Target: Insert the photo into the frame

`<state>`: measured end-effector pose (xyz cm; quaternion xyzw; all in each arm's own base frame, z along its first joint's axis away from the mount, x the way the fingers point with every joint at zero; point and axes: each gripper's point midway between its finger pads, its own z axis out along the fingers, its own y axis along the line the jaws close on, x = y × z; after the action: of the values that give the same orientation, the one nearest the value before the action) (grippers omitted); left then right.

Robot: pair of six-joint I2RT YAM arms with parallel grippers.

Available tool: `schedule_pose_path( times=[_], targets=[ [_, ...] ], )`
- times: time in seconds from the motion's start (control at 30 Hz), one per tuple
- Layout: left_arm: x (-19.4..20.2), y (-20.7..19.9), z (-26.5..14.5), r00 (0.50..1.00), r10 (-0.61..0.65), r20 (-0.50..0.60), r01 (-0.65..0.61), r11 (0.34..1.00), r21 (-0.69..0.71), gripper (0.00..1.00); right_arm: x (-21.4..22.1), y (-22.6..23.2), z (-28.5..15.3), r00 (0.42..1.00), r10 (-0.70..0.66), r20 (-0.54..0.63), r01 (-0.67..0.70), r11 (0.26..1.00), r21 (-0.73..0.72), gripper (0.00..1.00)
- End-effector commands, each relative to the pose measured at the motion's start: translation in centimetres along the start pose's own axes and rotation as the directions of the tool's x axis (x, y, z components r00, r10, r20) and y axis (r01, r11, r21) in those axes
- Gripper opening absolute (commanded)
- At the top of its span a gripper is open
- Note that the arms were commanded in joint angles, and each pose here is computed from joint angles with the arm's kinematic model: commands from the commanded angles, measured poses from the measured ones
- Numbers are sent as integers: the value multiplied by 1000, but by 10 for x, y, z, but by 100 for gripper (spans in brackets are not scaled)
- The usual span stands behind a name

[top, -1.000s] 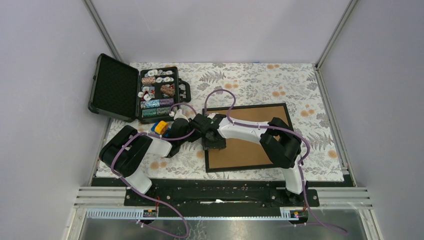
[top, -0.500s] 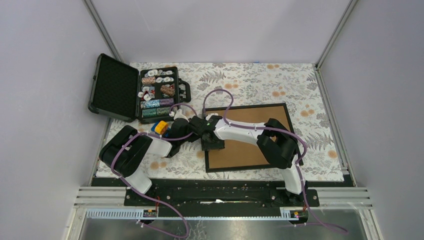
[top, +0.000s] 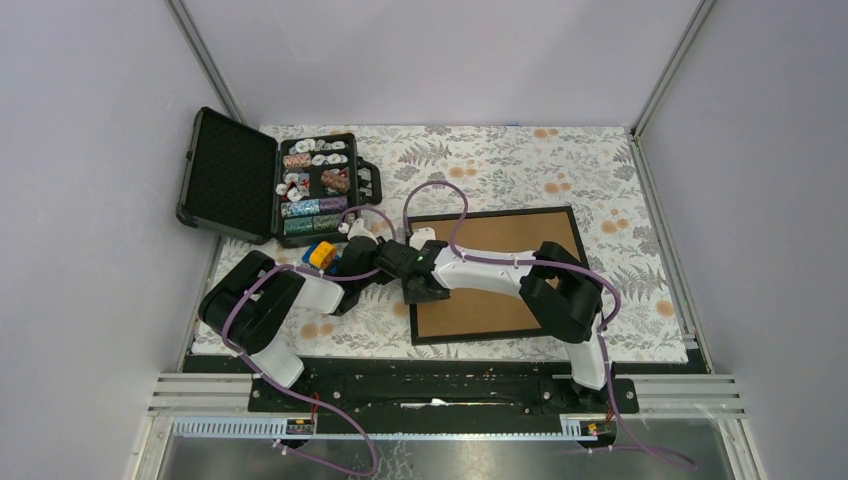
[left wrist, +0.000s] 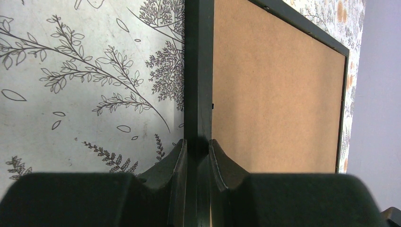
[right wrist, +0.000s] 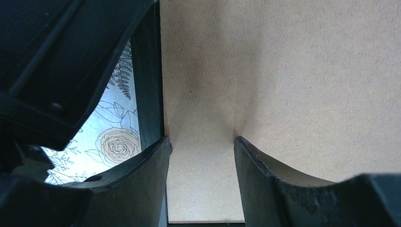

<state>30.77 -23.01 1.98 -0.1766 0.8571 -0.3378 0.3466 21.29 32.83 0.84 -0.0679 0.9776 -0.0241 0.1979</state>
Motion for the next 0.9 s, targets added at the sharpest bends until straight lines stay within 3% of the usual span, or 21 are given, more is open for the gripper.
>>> schedule_pose_path(
  times=[0.0,0.13,0.27,0.43,0.63,0.87],
  targets=[
    [47,88,-19,987,36,-160,-83,951,-297,0,90,-60,35,913,-277,-301,335,928,164,60],
    [48,88,-19,986,35,-162,-83,952,-296,0,89,-56,35,912,-276,-303,324,938,119,61],
    [48,87,-19,986,36,-164,-83,952,-294,0,64,-42,30,960,-92,-263,100,995,20,61],
    [48,88,-19,986,38,-162,-85,951,-298,0,38,-35,21,974,82,-212,-100,992,-74,61],
    [48,88,-19,986,35,-162,-83,952,-296,0,37,-34,17,975,46,-217,-69,993,-98,61],
    [48,88,-18,986,34,-162,-82,952,-295,0,57,-47,17,967,-70,-243,62,997,-41,64]
  ],
)
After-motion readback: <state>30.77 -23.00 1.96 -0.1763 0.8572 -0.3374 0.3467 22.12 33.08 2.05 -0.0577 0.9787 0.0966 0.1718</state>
